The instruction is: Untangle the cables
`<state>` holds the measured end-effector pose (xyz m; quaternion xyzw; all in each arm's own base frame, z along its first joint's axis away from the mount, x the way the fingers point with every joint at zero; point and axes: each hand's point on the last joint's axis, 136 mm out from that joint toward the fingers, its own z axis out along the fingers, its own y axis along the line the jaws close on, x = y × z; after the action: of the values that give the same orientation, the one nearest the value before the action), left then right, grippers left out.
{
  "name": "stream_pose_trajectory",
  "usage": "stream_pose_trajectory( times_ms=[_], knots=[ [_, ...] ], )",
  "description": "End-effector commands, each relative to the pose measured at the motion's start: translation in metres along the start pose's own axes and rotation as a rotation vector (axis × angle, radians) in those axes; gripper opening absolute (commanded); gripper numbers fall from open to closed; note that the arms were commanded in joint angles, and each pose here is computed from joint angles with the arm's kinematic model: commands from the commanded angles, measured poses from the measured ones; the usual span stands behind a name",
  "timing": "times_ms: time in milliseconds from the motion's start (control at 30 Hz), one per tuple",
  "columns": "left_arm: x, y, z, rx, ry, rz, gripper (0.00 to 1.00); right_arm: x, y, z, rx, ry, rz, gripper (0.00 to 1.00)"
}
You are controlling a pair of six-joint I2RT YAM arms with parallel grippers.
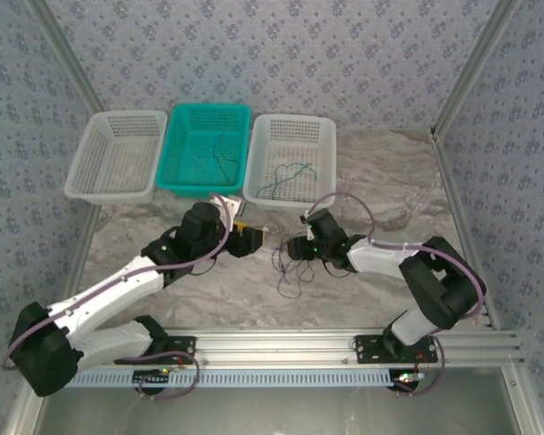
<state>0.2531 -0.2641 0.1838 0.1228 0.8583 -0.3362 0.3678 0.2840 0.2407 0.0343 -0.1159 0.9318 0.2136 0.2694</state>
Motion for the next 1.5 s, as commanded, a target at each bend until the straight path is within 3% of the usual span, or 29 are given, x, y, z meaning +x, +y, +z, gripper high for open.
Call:
stream_pose_trajectory(
  times_ms=[0,133,200,300,500,667,867,1133,1467],
  knots=[
    [0.005,0.012,0.02,-0.024,-0.036,-0.179,0.61,-0.008,0.012,-0.003,-0.05,-0.026,0.003,0.37],
    [0.021,0.023,0.042,-0.018,-0.016,-0.348,0.61,-0.01,0.017,-0.005,-0.066,-0.029,0.002,0.36],
    [0.029,0.026,0.051,-0.013,0.013,-0.402,0.61,-0.011,0.021,-0.006,-0.086,-0.029,0.005,0.45],
    [0.037,0.029,0.06,-0.019,0.037,-0.442,0.62,-0.016,0.027,-0.012,-0.114,-0.046,0.008,0.58],
    [0.039,0.043,0.071,-0.052,0.033,-0.485,0.62,-0.029,0.034,-0.031,-0.137,-0.1,0.006,0.61],
    [0.042,0.044,0.08,-0.059,0.065,-0.502,0.5,-0.042,0.033,-0.055,-0.118,-0.169,0.004,0.65],
    [0.061,0.048,0.096,-0.048,0.121,-0.594,0.43,-0.053,0.023,-0.077,-0.087,-0.24,0.021,0.7],
    [0.07,0.046,0.112,-0.019,0.136,-0.64,0.38,-0.048,0.019,-0.081,-0.085,-0.237,0.033,0.71],
    [0.068,0.038,0.122,0.041,0.137,-0.682,0.13,-0.045,0.013,-0.08,-0.065,-0.24,0.042,0.71]
  ],
)
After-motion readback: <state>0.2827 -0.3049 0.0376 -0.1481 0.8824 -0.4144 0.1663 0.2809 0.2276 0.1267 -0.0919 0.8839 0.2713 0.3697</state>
